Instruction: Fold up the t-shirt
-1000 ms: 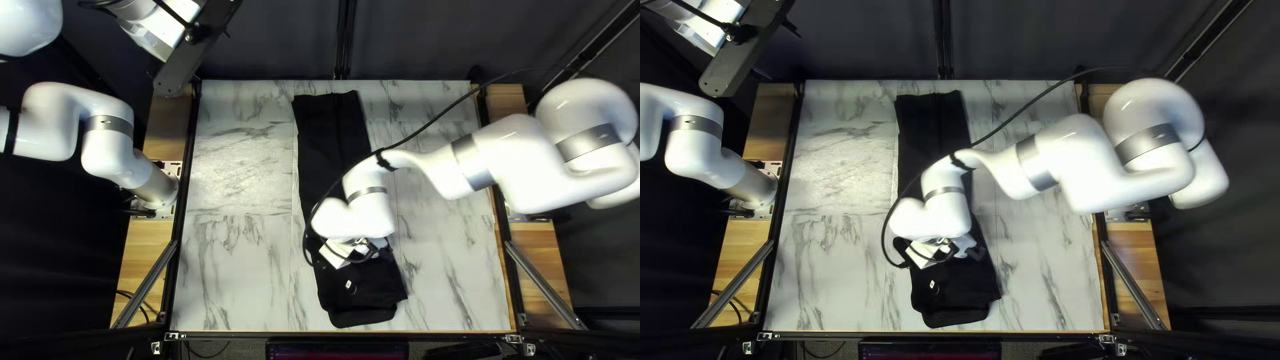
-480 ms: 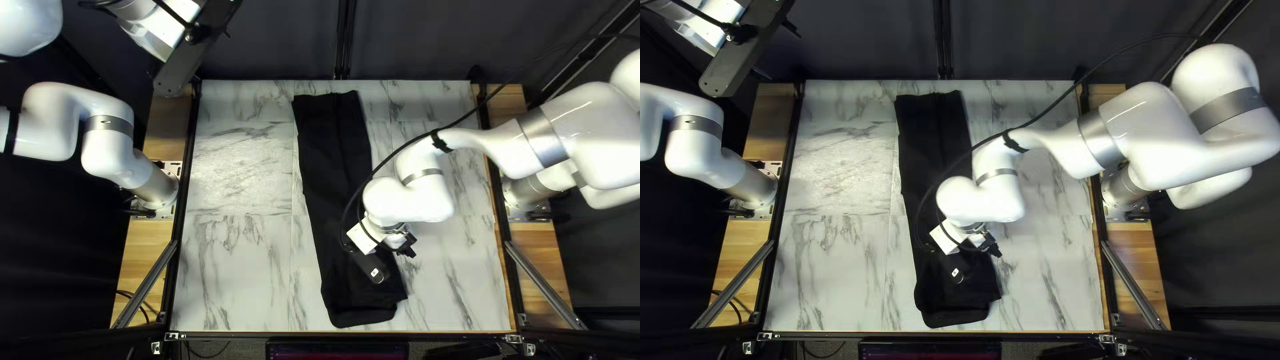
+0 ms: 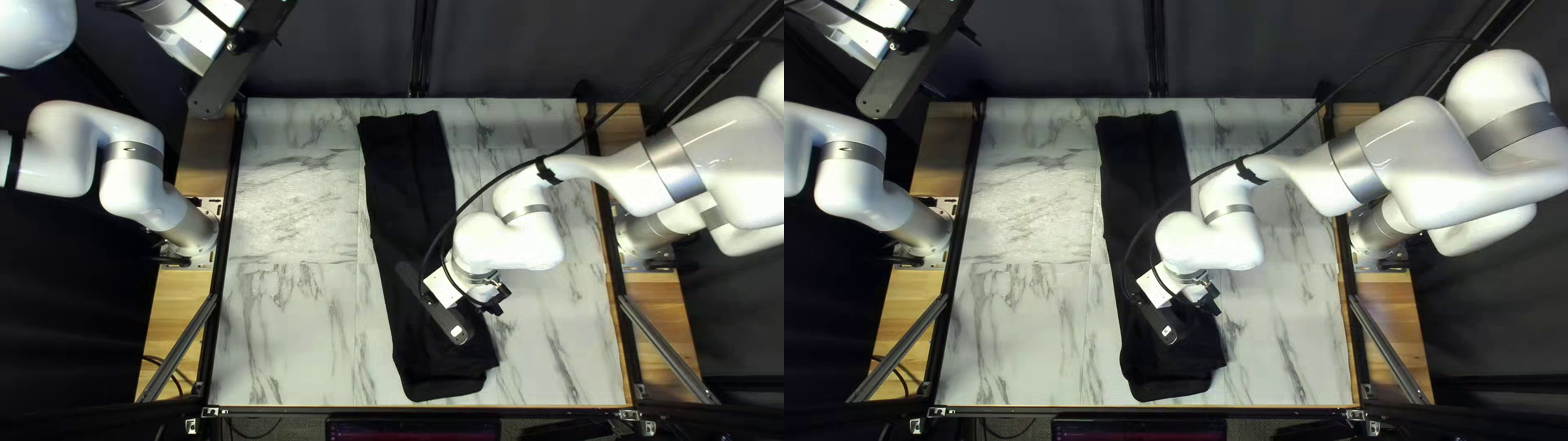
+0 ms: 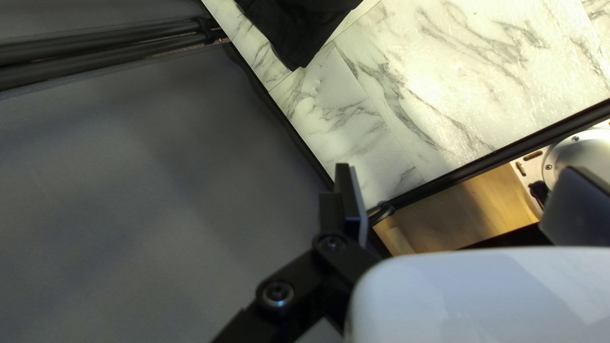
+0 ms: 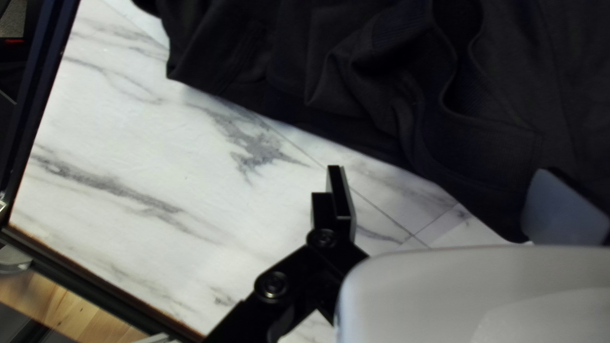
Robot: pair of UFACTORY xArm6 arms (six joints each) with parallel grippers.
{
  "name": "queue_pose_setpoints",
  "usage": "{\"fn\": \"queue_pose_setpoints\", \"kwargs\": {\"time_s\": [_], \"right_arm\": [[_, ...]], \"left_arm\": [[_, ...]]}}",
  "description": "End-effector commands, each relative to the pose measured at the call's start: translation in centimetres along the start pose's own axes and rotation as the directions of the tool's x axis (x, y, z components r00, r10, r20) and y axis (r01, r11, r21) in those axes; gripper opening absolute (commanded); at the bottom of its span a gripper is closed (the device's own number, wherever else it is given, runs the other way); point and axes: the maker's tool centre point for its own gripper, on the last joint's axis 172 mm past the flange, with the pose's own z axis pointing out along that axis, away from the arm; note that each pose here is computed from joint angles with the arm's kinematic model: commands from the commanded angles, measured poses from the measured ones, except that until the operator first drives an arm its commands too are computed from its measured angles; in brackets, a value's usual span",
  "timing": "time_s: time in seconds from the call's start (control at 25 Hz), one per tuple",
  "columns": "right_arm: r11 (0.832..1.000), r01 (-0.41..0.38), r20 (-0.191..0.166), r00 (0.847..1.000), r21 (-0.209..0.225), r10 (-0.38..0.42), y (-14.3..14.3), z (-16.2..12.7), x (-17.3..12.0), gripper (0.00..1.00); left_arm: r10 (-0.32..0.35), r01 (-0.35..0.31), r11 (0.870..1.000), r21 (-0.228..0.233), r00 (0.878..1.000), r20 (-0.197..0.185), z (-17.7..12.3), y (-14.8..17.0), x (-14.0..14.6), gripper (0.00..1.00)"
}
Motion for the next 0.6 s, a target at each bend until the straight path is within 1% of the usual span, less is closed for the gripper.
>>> {"fn": "queue_pose_setpoints", "kwargs": {"time_s": [0.04, 0.08, 0.16, 0.24, 0.32, 0.48, 0.52, 0.6], "right_arm": [[0.999, -0.014, -0.051, 0.999, -0.044, 0.012, 0.7, -0.3, 0.5, 1.00], [0.998, -0.023, -0.070, 0.997, -0.062, 0.018, 1.2, -0.3, 0.7, 1.00], [0.996, -0.030, -0.087, 0.996, -0.082, 0.022, 2.0, -0.1, 1.6, 1.00], [0.996, -0.029, -0.087, 0.996, -0.088, 0.021, 2.5, 0.3, 2.4, 1.00], [0.996, -0.026, -0.071, 0.997, -0.088, 0.019, 3.4, 1.1, 3.5, 1.00], [0.997, -0.031, -0.017, 0.999, -0.075, 0.030, 5.5, 3.0, 5.2, 1.00], [0.997, -0.033, -0.010, 0.999, -0.072, 0.033, 5.8, 3.3, 5.3, 1.00], [0.997, -0.050, 0.024, 0.998, -0.058, 0.051, 6.7, 4.0, 5.3, 1.00]], "left_arm": [[0.000, 0.000, 1.000, 0.000, 1.000, 0.000, 0.0, 0.0, 0.0, 1.00], [0.000, 0.000, 1.000, 0.000, 1.000, 0.000, 0.0, 0.0, 0.0, 1.00], [0.000, 0.000, 1.000, 0.000, 1.000, 0.000, 0.0, 0.0, 0.0, 1.00], [0.000, 0.000, 1.000, 0.000, 1.000, 0.000, 0.0, 0.0, 0.0, 1.00], [0.000, 0.000, 1.000, 0.000, 1.000, 0.000, 0.0, 0.0, 0.0, 1.00], [0.000, 0.000, 1.000, 0.000, 1.000, 0.000, 0.0, 0.0, 0.0, 1.00], [0.000, 0.000, 1.000, 0.000, 1.000, 0.000, 0.0, 0.0, 0.0, 1.00], [0.000, 0.000, 1.000, 0.000, 1.000, 0.000, 0.0, 0.0, 0.0, 1.00]]}}
